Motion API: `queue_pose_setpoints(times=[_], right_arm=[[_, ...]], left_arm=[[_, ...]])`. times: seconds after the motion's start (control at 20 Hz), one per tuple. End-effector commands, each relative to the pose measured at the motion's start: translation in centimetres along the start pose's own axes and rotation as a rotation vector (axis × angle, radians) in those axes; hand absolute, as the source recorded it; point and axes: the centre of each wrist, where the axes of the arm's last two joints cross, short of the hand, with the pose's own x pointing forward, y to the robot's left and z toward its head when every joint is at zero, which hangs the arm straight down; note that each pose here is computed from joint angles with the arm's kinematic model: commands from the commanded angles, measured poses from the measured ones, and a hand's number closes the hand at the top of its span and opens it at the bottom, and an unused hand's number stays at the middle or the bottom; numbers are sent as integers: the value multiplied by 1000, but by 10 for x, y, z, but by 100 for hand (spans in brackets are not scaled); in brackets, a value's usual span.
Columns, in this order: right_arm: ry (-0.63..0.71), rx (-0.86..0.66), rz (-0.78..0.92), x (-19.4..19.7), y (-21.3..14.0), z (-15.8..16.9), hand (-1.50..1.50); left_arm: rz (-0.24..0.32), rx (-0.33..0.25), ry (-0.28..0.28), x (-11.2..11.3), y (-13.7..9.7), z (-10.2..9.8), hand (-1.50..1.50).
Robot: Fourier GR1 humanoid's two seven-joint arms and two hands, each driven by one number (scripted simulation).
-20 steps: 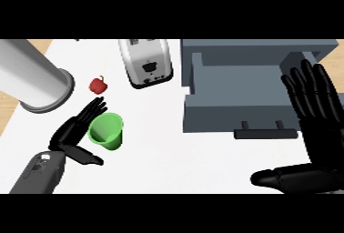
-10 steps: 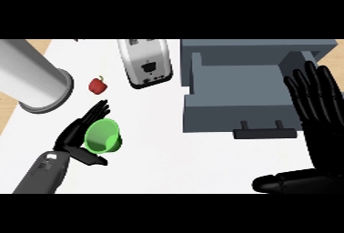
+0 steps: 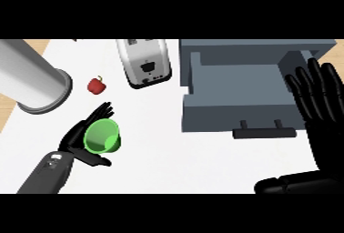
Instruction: Pick up the cup, place it into the drawer and close the drawer
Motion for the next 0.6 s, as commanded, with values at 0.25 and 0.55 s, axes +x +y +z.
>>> queue_pose_setpoints(times=[0.25, 0.55], right_arm=[[-10, 9, -5, -4, -1, -8, -150], [14, 0, -25, -1, -1, 2, -150]], left_arm=[[187, -110, -103, -2, -3, -7, -150], [295, -180, -71, -2, -3, -9, -150]])
